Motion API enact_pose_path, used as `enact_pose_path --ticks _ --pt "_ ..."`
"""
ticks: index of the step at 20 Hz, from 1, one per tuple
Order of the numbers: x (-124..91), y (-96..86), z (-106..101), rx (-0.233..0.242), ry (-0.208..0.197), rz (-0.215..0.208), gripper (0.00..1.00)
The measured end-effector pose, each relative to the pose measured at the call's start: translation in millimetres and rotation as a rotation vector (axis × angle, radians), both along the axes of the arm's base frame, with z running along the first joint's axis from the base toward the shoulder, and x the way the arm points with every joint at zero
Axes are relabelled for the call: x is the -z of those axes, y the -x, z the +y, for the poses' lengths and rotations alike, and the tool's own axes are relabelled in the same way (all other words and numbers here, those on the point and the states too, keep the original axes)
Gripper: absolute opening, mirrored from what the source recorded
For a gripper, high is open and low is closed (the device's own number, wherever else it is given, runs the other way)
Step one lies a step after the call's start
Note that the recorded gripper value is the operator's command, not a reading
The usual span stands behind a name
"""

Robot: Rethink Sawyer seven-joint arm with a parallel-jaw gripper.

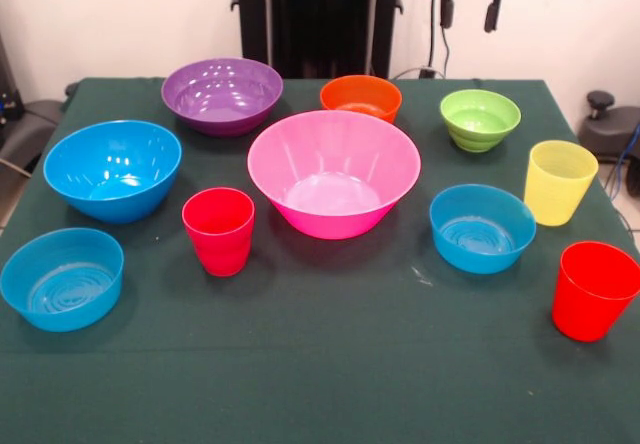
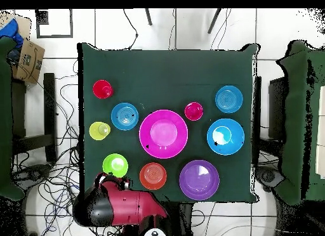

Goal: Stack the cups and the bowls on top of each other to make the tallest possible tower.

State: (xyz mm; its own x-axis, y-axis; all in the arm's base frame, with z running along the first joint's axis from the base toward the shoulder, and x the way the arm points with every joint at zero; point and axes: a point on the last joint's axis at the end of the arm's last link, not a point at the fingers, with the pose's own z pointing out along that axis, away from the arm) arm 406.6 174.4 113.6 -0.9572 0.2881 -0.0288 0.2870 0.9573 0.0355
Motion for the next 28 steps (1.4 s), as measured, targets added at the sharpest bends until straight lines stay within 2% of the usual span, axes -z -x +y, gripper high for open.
enact_pose_path --ticks 7,18,28 --pt "16.0 8.1 0.5 -0.001 0.001 0.038 1.00" --pt "45.5 17.8 0.1 0.001 0.003 0.058 1.00" --pt "62.5 26.1 -0.3 0.003 0.004 0.082 1.00"
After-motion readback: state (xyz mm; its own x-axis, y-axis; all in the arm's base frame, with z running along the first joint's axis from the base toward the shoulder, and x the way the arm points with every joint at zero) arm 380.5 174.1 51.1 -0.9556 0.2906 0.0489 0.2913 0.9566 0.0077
